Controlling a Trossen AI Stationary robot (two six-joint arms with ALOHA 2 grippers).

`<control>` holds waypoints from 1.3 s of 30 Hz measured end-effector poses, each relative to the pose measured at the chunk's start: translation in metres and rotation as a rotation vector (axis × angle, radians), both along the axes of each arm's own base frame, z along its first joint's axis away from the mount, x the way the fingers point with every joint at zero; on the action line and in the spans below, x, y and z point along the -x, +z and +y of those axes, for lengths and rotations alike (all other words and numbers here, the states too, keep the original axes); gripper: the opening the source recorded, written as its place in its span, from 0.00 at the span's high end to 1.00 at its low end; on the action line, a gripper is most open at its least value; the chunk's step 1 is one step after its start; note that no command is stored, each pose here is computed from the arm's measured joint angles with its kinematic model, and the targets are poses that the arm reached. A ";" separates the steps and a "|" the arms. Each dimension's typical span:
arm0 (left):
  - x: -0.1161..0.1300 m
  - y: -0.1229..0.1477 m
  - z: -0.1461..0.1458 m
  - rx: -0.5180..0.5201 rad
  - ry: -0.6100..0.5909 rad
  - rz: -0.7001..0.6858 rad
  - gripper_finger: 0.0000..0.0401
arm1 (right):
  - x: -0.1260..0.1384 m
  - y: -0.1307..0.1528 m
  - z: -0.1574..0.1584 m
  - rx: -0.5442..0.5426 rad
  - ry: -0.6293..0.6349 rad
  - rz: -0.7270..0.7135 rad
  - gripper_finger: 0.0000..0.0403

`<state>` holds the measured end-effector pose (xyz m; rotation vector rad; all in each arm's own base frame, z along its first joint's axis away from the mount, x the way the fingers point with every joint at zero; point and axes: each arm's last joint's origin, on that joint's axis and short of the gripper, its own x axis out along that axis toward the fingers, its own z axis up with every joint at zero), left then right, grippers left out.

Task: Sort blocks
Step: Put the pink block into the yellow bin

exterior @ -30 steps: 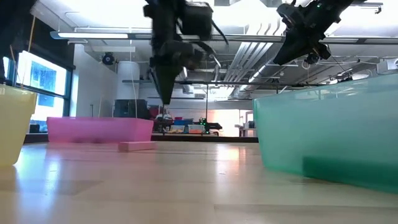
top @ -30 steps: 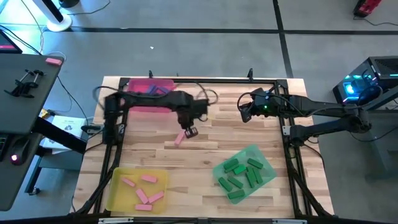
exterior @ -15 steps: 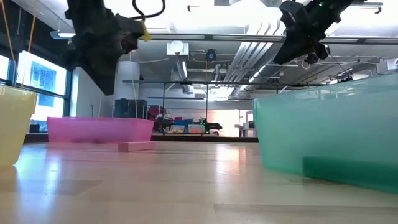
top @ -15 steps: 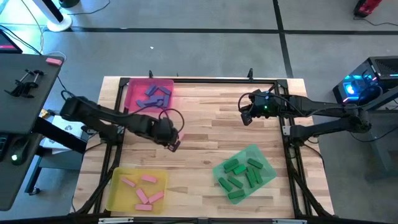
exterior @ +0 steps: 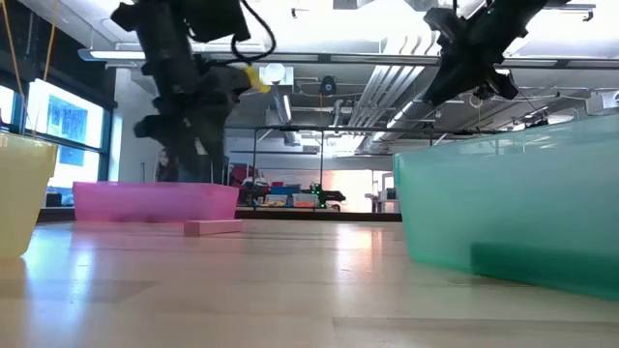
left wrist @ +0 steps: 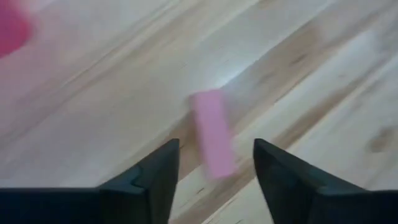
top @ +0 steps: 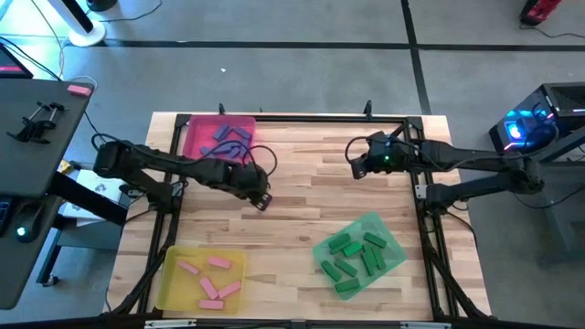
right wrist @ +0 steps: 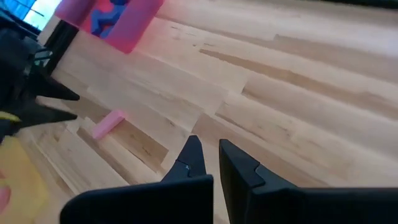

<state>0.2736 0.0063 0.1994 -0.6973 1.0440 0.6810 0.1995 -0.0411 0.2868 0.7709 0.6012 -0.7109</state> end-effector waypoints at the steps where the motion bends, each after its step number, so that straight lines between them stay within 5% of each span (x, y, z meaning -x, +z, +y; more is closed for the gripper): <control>1: -0.003 0.001 0.001 0.001 -0.014 -0.028 0.50 | -0.001 -0.001 0.000 -0.014 -0.011 0.001 1.00; 9: -0.009 -0.004 -0.002 0.018 -0.011 -0.045 0.34 | -0.017 -0.018 0.005 -0.057 0.010 0.073 1.00; 17: -0.024 -0.037 -0.009 0.073 0.017 0.077 0.33 | -0.025 -0.023 0.019 -0.036 0.112 0.103 1.00; 31: -0.056 -0.078 -0.013 0.036 0.081 0.281 0.34 | 0.008 0.004 0.027 0.075 0.178 0.043 1.00; 35: -0.056 -0.077 -0.016 0.055 0.054 0.288 0.48 | 0.011 0.007 0.027 0.114 0.209 0.046 1.00; 39: -0.048 -0.062 -0.022 0.038 0.038 0.294 0.86 | 0.011 0.006 0.027 0.138 0.235 0.064 1.00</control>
